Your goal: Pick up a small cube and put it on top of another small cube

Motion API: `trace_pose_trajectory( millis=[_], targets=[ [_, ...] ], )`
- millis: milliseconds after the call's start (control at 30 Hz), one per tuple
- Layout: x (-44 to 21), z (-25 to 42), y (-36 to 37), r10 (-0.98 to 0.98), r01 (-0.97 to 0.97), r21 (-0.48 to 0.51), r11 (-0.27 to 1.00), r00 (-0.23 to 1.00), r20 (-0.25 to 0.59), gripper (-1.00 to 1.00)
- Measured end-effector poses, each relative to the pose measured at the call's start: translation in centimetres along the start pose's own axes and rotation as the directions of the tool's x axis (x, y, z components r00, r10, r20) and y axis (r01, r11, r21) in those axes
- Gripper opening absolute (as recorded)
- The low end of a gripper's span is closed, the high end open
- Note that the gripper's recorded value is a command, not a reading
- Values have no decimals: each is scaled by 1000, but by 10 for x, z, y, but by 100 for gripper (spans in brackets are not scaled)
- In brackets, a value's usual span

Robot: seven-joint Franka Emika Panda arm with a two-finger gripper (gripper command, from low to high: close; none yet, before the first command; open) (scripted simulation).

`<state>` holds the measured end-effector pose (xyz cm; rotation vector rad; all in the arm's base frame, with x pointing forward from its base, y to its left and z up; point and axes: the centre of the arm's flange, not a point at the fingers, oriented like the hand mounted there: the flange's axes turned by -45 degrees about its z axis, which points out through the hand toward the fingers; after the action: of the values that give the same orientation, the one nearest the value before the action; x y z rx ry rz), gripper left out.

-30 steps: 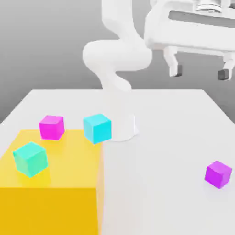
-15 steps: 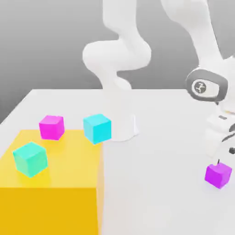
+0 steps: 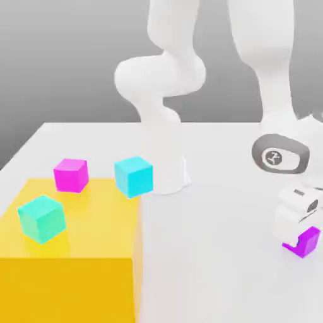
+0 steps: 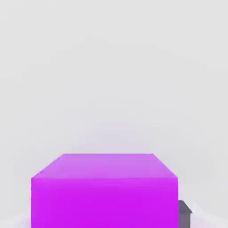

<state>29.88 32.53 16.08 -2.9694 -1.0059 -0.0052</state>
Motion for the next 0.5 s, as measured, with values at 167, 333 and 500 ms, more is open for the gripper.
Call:
trace_pose_trajectory(
  millis=[167, 333, 500],
  targets=[
    [7, -45, 12, 35, -35, -7, 999, 999, -9, -100],
    [12, -106, 172, 453, -454, -86, 887, 891, -27, -100],
    [-38, -180, 294, 767, -767, -102, 633, 639, -50, -100]
  ],
)
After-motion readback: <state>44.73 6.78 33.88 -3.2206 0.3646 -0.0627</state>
